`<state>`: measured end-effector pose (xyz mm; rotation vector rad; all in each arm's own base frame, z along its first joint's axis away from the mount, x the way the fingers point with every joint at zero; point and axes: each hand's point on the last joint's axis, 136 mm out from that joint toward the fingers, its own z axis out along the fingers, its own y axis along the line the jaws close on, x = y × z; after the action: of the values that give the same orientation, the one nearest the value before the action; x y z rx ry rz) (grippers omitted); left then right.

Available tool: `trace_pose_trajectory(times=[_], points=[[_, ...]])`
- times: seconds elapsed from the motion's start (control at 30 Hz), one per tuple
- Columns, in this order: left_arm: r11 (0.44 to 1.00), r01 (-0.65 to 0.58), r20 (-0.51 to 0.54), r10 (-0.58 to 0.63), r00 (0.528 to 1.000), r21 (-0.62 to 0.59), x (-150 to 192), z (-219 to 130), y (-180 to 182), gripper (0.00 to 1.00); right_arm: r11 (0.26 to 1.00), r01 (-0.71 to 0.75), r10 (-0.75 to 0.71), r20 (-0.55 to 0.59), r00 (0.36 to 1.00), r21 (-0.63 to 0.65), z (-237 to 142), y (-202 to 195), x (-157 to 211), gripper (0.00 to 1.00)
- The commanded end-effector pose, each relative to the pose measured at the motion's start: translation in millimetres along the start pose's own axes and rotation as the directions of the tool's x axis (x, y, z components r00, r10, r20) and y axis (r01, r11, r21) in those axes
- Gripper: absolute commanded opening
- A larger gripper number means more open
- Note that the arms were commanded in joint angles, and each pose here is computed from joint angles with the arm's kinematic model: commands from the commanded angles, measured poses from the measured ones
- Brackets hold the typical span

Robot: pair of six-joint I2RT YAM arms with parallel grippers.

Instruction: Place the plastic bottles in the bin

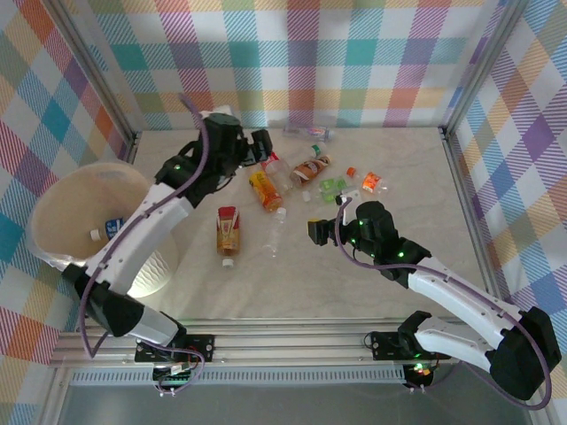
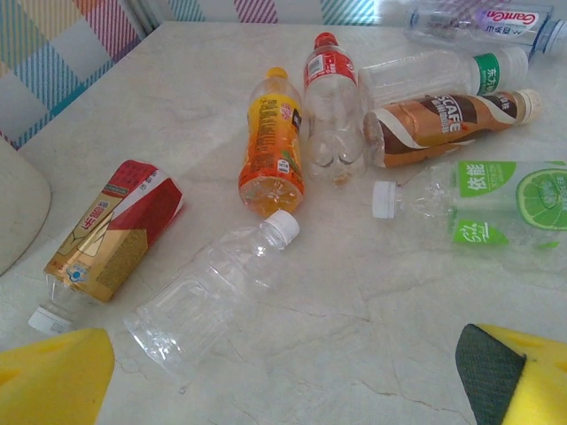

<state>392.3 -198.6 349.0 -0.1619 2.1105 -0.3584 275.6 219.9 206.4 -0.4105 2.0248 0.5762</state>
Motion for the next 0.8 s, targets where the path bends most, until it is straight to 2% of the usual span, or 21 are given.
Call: trace_pose_trajectory(times=[0.0, 0.13, 0.37, 0.6, 0.77], points=[[0.991, -0.117, -0.053, 0.114, 0.992, -0.068, 17.2, 8.2, -5.7, 1.00, 0.999, -0.037, 0.036, 0.020, 0.999, 0.020, 0.2, -2.8, -3.5, 1.00], [0.971, -0.186, -0.162, 0.162, 0.973, -0.150, 51.4, 31.3, -3.0, 1.00, 0.997, -0.055, 0.054, 0.008, 0.998, 0.053, 0.3, -8.8, 0.8, 1.00], [0.956, -0.204, -0.371, 0.115, 0.922, -0.212, 131.1, 61.7, 23.6, 1.00, 0.995, -0.065, 0.067, -0.017, 0.998, 0.073, -1.5, -12.9, 8.6, 1.00], [0.945, -0.219, -0.510, 0.067, 0.858, -0.244, 182.7, 77.7, 55.6, 1.00, 0.996, -0.056, 0.058, -0.028, 0.998, 0.066, -0.2, -11.6, 9.8, 1.00], [0.908, -0.229, -0.553, -0.003, 0.833, -0.350, 198.9, 83.0, 100.5, 1.00, 0.996, -0.060, 0.062, -0.035, 0.997, 0.067, -1.2, -11.7, 11.1, 1.00]])
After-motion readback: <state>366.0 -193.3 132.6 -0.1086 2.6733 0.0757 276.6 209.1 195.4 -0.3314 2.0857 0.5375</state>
